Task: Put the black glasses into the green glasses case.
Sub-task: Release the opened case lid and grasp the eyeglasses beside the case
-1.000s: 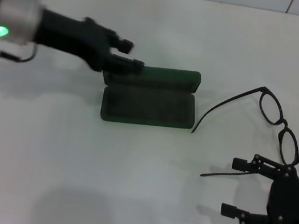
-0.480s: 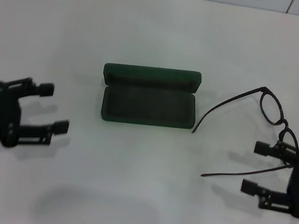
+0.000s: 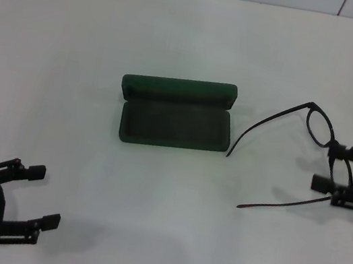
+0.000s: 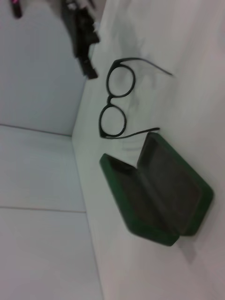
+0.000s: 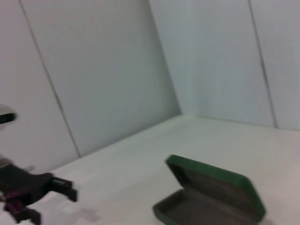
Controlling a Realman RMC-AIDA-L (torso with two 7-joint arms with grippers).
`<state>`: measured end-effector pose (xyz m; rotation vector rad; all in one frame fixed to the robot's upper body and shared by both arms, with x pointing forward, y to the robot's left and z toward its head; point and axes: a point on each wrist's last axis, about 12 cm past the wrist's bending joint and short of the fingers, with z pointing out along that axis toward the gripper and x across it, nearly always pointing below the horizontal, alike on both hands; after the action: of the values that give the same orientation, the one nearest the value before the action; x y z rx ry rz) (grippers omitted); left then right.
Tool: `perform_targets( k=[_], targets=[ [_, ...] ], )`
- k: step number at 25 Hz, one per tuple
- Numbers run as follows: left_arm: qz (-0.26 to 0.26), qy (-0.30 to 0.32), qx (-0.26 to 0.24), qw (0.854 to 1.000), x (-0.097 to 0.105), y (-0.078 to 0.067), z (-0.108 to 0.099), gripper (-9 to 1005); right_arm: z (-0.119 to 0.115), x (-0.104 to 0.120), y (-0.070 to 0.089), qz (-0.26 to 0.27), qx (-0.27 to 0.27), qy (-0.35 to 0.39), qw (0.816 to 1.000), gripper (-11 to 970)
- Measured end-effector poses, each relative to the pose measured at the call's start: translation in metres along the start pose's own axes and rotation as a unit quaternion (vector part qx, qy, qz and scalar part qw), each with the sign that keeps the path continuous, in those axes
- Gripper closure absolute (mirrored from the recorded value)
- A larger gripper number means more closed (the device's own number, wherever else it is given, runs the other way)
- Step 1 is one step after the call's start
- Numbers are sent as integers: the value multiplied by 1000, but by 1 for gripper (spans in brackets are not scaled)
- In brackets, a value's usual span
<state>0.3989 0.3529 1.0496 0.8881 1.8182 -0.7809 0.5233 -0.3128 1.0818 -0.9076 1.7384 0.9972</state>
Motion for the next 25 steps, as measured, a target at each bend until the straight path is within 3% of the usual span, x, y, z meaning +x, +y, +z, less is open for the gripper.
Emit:
perform_targets(
  k=[4,5,8,16,21,25],
  targets=[
    [6,-6,18,1000,-2,-4,-2,115,-3,-16,-10,24,9,23,999,104],
    [8,-9,26,1000,-3,-5,-2,115,-5,-35,-20,47,15,54,997,104],
    [15,-14,37,999,-6,-4,0,115,-7,-53,-31,68,32,95,993,104],
    [28,-15,48,998,-9,0,8,114,6,-107,-50,127,101,203,966,105],
    [31,-19,53,998,-12,5,14,114,26,-121,-53,158,127,270,941,105],
    [36,-17,61,997,-15,7,19,115,50,-137,-53,202,176,366,891,105]
  ],
)
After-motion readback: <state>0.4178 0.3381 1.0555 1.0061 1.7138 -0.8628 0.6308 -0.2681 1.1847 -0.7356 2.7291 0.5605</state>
